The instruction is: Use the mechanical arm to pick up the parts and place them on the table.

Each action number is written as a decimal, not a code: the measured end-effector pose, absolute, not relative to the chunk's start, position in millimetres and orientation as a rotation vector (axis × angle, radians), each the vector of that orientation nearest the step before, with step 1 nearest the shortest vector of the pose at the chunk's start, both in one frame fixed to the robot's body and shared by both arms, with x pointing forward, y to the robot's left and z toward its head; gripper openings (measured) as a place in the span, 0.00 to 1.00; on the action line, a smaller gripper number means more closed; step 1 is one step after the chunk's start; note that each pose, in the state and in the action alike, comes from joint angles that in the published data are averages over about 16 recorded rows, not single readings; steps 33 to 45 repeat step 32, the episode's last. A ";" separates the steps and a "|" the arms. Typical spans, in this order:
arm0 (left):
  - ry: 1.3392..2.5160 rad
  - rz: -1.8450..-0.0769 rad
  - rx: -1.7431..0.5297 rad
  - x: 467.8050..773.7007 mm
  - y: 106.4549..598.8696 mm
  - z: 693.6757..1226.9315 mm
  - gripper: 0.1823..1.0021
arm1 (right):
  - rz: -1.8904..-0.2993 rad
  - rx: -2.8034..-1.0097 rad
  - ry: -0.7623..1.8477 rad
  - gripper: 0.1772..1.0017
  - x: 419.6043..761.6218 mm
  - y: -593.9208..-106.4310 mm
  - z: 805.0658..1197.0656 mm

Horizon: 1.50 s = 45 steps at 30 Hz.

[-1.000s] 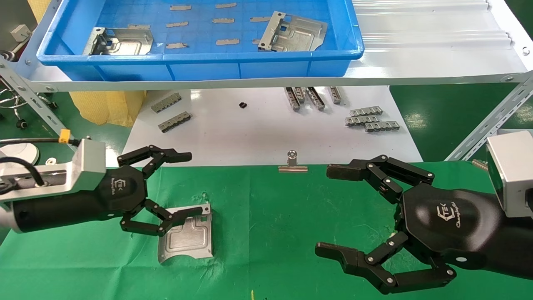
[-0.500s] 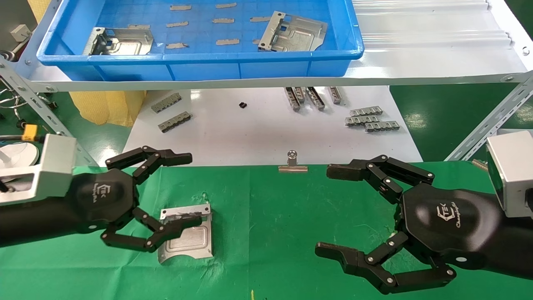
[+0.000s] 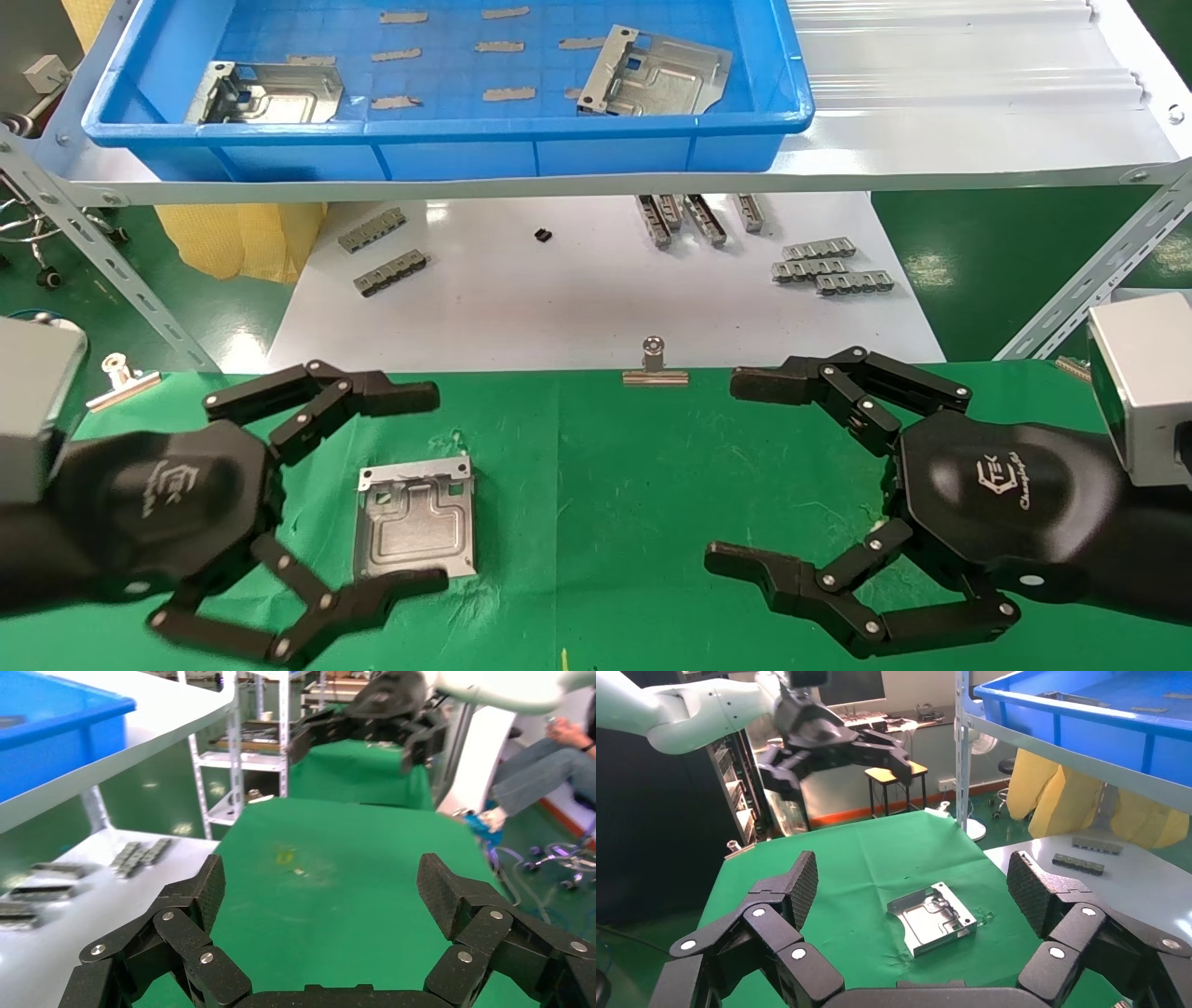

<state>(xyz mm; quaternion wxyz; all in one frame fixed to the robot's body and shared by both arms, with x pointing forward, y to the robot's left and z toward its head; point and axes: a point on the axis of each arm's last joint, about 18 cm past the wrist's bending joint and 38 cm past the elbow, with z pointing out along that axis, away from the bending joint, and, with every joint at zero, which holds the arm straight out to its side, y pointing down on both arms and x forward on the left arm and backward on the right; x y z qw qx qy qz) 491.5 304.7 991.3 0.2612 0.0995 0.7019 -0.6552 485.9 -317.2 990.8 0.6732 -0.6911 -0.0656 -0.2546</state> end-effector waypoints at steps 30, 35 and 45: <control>1.924 -1.799 0.281 474.1 299.7 992.3 1.00 | -0.573 -1.555 -0.147 1.00 485.9 -317.3 990.7; 1.924 -1.799 0.281 474.3 299.7 992.3 1.00 | -0.573 -1.555 -0.147 1.00 485.9 -317.3 990.7; 1.924 -1.799 0.281 474.3 299.7 992.3 1.00 | -0.573 -1.555 -0.147 1.00 485.9 -317.3 990.7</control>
